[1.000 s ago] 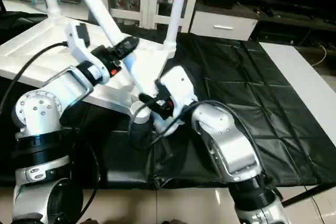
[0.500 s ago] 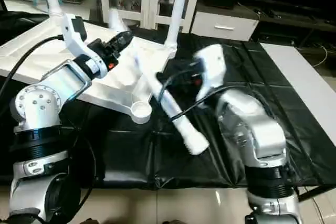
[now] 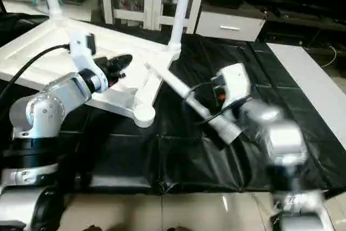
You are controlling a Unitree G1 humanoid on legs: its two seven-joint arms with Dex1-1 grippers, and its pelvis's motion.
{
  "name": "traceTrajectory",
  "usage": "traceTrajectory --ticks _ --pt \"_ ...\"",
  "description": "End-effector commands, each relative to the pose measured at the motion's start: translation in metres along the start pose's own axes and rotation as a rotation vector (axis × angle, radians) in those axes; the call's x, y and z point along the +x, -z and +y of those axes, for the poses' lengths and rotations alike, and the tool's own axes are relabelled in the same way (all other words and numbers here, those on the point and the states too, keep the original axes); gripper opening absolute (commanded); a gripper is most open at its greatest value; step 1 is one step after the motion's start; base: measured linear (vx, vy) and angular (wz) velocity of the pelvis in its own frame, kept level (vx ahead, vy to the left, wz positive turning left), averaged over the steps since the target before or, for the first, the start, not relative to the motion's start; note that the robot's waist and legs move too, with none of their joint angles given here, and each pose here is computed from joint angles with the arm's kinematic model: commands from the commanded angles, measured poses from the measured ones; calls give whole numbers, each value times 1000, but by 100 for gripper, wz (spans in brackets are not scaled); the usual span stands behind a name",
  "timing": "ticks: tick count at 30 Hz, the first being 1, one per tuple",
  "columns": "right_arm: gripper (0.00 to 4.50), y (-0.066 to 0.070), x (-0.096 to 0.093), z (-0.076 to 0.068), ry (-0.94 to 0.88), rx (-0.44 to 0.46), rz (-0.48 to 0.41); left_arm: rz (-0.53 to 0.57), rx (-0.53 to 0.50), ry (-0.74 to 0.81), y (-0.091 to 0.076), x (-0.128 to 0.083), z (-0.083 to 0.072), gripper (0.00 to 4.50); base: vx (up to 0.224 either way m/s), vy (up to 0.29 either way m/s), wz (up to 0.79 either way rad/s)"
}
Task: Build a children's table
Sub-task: Pick table leg
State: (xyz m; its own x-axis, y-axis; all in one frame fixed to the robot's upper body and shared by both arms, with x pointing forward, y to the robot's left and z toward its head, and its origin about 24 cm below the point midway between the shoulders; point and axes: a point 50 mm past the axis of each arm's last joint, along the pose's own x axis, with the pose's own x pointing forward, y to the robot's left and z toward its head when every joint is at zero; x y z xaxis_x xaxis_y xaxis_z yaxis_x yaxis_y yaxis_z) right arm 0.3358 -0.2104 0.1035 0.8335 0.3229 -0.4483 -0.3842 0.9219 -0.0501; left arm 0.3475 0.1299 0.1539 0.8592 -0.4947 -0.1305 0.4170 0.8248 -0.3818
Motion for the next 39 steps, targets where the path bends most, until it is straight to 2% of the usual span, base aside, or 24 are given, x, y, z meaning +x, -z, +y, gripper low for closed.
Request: traceTrajectory --ticks 1,2,4,5,7,8,12,17,18,22,25,28,30,31,33,39 --pt "447 27 10 -7 4 -44 124 12 32 51 0 1 -9 110 0 0 0" --pt "447 33 17 -7 -29 -58 119 17 40 63 2 1 -9 110 0 0 0" --pt "447 36 30 -8 -32 -153 93 28 41 64 5 1 -7 110 0 0 0" --pt "447 39 33 -8 -39 -159 99 32 42 62 5 2 -7 110 0 0 0" --pt "447 43 36 -8 -52 -138 113 40 45 57 7 2 -5 110 0 0 0" --pt "447 53 39 -8 -68 -94 163 41 33 56 8 2 -4 110 0 0 0" --pt "447 66 41 -13 -36 -72 233 51 45 38 11 -2 3 110 0 0 0" --pt "447 62 42 -16 -53 -63 207 46 53 27 10 -8 5 110 0 0 0" --pt "447 57 43 -18 -60 -97 192 41 64 16 8 -11 7 110 0 0 0" --pt "447 50 44 -19 -64 -122 178 38 73 11 7 -12 8 110 0 0 0" --pt "447 39 46 -19 -66 -171 171 37 83 18 4 -13 8 110 0 0 0" --pt "420 34 47 -18 -78 -181 190 38 95 19 3 -13 9 99 0 0 0" --pt "409 34 47 -18 -81 -170 199 39 99 19 2 -13 8 99 0 0 0" --pt "387 34 47 -18 -85 -157 207 40 100 21 2 -13 8 99 0 0 0" --pt "370 38 46 -17 -109 -73 237 39 98 33 1 -13 6 99 0 0 0" --pt "330 46 43 -20 -97 7 271 41 95 45 1 -12 5 99 0 0 0"
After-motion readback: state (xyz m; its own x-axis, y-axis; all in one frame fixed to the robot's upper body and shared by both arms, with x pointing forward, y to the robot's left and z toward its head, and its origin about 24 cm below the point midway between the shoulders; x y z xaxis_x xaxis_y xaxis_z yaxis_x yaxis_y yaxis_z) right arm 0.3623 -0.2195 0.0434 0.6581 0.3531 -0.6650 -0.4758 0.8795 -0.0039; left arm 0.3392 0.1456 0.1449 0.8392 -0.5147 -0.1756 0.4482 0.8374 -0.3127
